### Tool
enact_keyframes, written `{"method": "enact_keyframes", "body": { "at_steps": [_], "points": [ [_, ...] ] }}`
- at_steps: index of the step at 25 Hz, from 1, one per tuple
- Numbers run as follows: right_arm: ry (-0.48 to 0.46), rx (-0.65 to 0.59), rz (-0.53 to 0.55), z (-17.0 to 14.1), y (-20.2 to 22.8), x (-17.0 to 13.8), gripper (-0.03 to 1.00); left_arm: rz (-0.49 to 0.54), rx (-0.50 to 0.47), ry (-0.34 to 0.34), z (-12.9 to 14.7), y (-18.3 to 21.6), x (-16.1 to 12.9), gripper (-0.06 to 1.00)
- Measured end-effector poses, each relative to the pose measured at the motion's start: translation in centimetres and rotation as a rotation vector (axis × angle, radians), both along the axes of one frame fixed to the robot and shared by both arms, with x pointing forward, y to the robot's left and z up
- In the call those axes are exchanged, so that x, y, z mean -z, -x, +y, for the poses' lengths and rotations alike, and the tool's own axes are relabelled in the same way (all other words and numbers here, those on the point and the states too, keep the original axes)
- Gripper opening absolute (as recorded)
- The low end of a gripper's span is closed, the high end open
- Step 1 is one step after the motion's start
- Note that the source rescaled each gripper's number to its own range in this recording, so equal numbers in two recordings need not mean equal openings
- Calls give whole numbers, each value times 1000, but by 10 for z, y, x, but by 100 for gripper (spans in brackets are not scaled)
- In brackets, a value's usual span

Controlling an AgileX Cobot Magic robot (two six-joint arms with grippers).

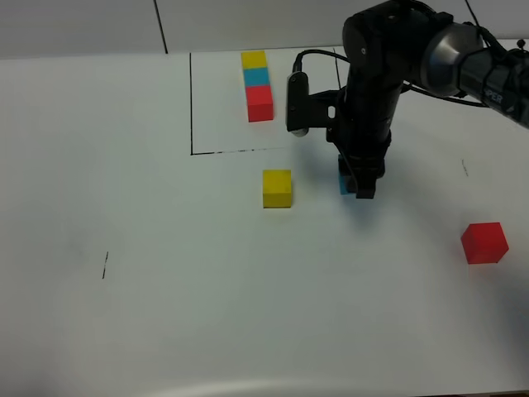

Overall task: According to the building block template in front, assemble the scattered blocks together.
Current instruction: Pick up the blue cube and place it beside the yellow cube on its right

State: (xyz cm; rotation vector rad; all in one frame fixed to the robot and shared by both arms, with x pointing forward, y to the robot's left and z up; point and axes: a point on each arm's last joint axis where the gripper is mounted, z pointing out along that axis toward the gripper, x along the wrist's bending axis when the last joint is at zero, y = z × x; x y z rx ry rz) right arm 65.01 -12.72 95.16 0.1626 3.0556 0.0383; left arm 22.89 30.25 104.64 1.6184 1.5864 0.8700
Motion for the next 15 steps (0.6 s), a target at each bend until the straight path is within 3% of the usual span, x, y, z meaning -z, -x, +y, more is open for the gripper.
{"method": "enact_keyframes", "body": {
  "at_steps": [15],
  "points": [
    [-100, -36, 4, 25, -12, 22, 0, 0, 0, 0, 0, 0, 0, 63]
  ]
}}
